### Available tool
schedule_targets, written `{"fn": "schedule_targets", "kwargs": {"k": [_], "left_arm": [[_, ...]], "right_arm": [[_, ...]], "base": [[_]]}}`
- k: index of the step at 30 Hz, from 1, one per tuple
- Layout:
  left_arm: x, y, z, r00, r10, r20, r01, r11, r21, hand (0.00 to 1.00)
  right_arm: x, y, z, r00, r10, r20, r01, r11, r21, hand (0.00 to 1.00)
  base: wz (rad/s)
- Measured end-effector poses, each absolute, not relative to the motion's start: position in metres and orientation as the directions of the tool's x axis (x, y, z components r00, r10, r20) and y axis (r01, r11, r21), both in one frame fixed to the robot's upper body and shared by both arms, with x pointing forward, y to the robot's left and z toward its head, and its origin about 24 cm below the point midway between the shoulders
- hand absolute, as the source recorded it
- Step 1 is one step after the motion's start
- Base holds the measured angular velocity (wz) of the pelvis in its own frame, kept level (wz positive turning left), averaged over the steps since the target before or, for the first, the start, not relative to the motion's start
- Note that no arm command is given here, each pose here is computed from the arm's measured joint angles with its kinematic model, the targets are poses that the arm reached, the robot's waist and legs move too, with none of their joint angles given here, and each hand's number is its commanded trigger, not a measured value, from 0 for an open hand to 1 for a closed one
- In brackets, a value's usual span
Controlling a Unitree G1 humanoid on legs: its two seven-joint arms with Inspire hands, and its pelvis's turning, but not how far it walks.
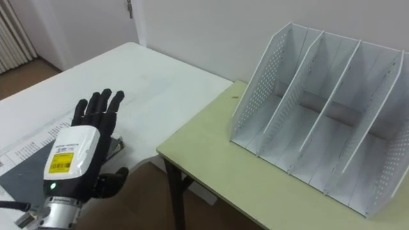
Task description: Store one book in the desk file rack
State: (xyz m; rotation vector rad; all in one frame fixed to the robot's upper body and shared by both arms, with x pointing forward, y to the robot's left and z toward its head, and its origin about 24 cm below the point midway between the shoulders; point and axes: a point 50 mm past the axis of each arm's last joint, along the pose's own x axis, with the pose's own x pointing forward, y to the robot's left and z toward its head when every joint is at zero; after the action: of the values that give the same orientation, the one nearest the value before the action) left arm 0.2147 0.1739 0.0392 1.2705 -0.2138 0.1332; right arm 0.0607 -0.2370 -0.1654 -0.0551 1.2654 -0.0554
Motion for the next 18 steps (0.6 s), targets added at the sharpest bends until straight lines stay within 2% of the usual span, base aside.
{"fn": "schedule_targets", "kwargs": {"k": [13,18], "left_arm": [[0.206,0.197,0.014,0.991,0.1,0.09,-0.112,0.239,0.965,0.0],[0.193,0.206,-0.007,0.987,0.158,-0.009,-0.027,0.224,0.974,0.0]], "right_arm": [[0.059,-0.238,-0.165,0.287,-0.078,-0.955,0.014,0.997,-0.077,0.0],[0.059,-0.239,-0.165,0.282,-0.081,-0.956,0.011,0.997,-0.081,0.0]], "base": [[0.01],[-0.04]]}}
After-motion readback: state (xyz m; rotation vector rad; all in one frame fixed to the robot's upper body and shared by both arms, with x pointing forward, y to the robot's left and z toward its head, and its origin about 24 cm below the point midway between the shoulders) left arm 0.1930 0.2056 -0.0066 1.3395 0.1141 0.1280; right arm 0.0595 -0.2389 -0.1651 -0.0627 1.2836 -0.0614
